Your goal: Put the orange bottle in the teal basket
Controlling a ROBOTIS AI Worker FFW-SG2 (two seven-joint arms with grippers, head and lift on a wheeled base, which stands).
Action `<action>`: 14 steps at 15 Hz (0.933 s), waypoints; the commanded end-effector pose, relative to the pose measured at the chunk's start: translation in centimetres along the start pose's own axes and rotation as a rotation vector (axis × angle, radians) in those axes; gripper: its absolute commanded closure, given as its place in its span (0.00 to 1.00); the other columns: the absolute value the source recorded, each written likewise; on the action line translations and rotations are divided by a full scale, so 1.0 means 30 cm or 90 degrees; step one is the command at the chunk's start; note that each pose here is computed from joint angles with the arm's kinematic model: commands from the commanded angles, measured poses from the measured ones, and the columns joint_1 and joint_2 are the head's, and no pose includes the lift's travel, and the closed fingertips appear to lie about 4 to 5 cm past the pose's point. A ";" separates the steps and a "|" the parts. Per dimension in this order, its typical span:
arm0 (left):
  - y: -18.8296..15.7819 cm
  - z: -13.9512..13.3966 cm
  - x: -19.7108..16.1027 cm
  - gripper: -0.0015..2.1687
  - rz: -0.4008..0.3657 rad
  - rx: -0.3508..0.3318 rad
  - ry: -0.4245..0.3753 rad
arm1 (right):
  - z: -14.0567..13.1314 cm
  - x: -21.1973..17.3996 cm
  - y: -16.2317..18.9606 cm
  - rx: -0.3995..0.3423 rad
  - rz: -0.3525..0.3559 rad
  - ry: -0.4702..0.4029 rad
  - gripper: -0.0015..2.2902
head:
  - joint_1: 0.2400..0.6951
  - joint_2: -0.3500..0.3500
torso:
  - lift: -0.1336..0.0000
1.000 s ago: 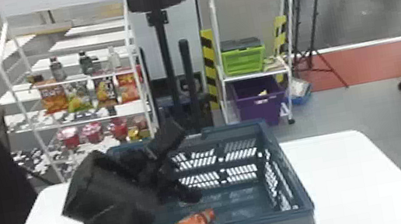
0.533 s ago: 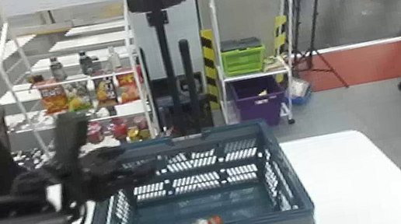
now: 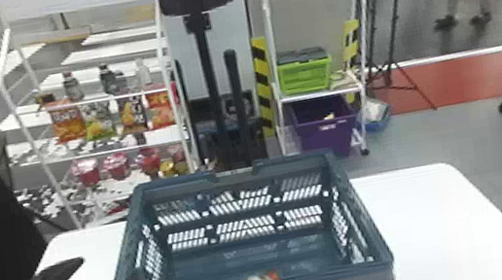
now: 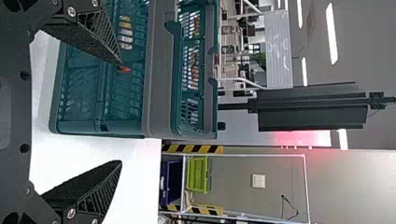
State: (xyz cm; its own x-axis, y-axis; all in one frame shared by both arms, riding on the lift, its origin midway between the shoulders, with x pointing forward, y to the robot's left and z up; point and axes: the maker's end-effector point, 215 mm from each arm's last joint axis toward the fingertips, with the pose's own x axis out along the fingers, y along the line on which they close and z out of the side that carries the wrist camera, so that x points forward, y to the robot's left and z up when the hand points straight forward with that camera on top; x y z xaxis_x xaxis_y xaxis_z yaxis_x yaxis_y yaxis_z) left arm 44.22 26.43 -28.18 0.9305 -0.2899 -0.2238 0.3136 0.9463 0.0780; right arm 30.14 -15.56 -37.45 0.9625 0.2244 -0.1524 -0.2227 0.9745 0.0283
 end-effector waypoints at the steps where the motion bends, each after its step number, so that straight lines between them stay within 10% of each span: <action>1: -0.090 0.028 -0.132 0.08 -0.007 0.048 -0.075 | 0.009 0.005 0.000 0.000 0.013 -0.004 0.06 | 0.57 0.50 | 1.00; 8: -0.256 -0.119 -0.362 0.08 0.082 -0.009 -0.165 | 0.028 0.032 -0.021 0.013 0.037 -0.016 0.05 | 0.57 0.50 | 1.00; 14: -0.329 -0.269 -0.353 0.08 0.149 -0.079 -0.142 | 0.034 0.031 -0.004 0.013 0.055 -0.017 0.05 | 0.57 0.50 | 1.00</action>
State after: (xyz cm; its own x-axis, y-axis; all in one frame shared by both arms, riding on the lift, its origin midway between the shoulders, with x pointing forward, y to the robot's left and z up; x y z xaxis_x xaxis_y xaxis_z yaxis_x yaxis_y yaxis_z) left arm 29.94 22.34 -33.43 0.9974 -0.0690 0.0216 0.0692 0.9976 -0.0069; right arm 31.30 -15.71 -36.60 0.9459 0.3007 -0.1215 -0.2955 0.9535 0.0591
